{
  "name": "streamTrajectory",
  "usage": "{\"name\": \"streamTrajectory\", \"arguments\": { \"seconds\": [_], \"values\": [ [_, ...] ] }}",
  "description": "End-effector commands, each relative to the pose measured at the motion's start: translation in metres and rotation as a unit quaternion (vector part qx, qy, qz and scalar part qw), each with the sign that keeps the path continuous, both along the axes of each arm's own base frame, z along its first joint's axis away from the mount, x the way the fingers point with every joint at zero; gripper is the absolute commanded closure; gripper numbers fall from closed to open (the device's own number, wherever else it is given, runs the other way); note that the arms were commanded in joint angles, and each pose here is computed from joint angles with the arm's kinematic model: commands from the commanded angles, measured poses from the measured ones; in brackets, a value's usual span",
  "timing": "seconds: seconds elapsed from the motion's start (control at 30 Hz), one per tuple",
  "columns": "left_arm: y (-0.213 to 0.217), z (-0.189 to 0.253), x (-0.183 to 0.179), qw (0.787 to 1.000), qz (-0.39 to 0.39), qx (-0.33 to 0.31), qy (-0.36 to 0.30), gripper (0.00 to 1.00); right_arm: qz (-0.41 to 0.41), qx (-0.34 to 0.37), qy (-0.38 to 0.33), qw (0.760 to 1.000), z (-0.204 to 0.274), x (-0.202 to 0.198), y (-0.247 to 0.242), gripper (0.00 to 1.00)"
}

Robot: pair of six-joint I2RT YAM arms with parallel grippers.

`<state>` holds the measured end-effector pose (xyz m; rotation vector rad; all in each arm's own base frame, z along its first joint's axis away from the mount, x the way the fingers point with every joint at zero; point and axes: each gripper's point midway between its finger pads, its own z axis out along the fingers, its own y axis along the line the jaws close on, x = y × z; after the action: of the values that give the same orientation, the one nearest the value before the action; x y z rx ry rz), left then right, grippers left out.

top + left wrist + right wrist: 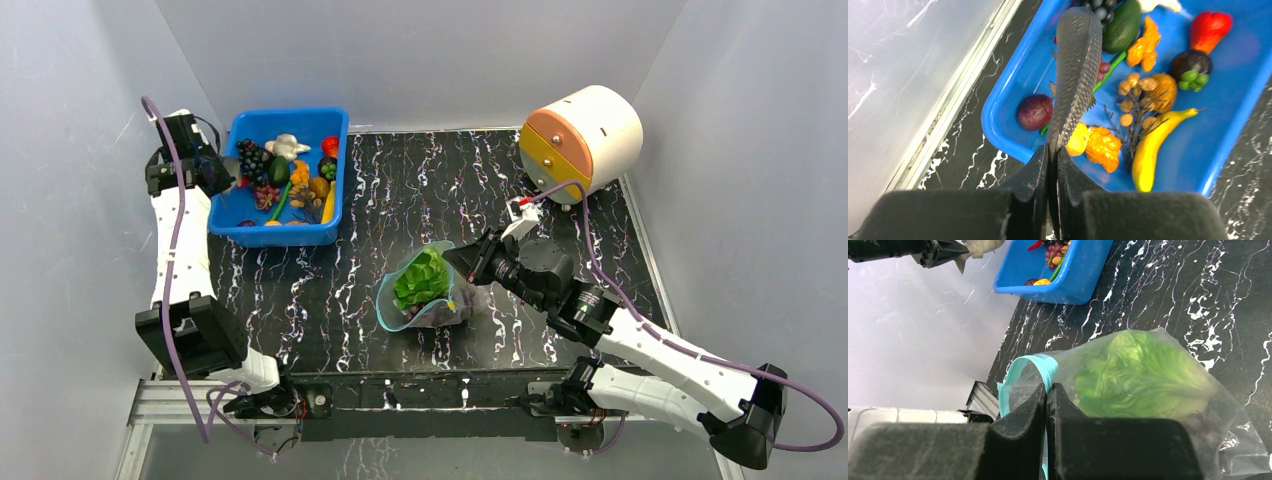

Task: Place the food in the zip-top bag and seal the zipper
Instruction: Pick up the fake fish from the bin, then place the fake fish in the zipper food storage bag.

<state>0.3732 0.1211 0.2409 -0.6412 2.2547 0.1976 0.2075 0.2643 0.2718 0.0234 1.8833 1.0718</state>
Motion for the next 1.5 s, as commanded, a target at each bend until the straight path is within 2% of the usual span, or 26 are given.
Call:
{"name": "streamTrajectory", "arguments": {
  "seconds": [0.0, 0.23, 0.47, 0.53, 0.63, 0.73, 0.83, 0.93, 1.07, 1.17, 1.23, 1.37, 1.47],
  "values": [
    [-0.016, 0.042, 0.0, 0.998, -0.02, -0.019, -0.053, 1.0, -0.014, 0.058, -0.019, 0.998, 0.04, 0.005, 0.001, 1.0],
    [-0.081, 0.068, 0.013, 0.983, -0.125, -0.087, -0.107, 1.0, -0.031, 0.053, -0.013, 0.998, 0.056, 0.016, 0.006, 1.0],
    [-0.157, 0.073, 0.0, 0.956, -0.251, -0.109, -0.103, 1.0, -0.111, 0.051, -0.027, 0.992, 0.054, 0.048, 0.0, 1.0],
    [-0.181, 0.087, -0.013, 0.942, -0.291, -0.114, -0.118, 1.0, -0.12, 0.046, -0.03, 0.991, 0.055, 0.055, 0.004, 1.0],
    [-0.22, 0.104, -0.034, 0.91, -0.367, -0.117, -0.152, 1.0, -0.142, 0.023, -0.033, 0.989, 0.054, 0.067, 0.003, 1.0],
    [-0.24, 0.113, -0.053, 0.891, -0.404, -0.124, -0.166, 1.0, -0.166, 0.002, -0.031, 0.986, 0.053, 0.075, -0.001, 1.0],
    [-0.259, 0.118, -0.068, 0.873, -0.436, -0.152, -0.157, 1.0, -0.19, -0.009, -0.036, 0.981, 0.051, 0.081, -0.008, 1.0],
    [-0.284, 0.119, -0.089, 0.842, -0.487, -0.19, -0.136, 1.0, -0.238, -0.028, -0.037, 0.97, 0.047, 0.088, -0.026, 1.0],
    [-0.304, 0.126, -0.11, 0.814, -0.535, -0.176, -0.141, 1.0, -0.257, -0.02, -0.054, 0.965, 0.06, 0.088, -0.037, 1.0],
    [-0.314, 0.13, -0.123, 0.797, -0.556, -0.194, -0.136, 1.0, -0.261, -0.012, -0.062, 0.963, 0.069, 0.086, -0.042, 1.0],
    [-0.317, 0.126, -0.13, 0.791, -0.561, -0.211, -0.121, 1.0, -0.264, -0.012, -0.062, 0.962, 0.069, 0.086, -0.044, 1.0],
    [-0.314, 0.105, -0.134, 0.801, -0.553, -0.217, -0.076, 1.0, -0.26, -0.008, -0.059, 0.964, 0.065, 0.085, -0.042, 1.0],
    [-0.316, 0.096, -0.137, 0.795, -0.56, -0.221, -0.072, 1.0, -0.251, 0.0, -0.062, 0.966, 0.065, 0.085, -0.038, 1.0]
  ]
}}
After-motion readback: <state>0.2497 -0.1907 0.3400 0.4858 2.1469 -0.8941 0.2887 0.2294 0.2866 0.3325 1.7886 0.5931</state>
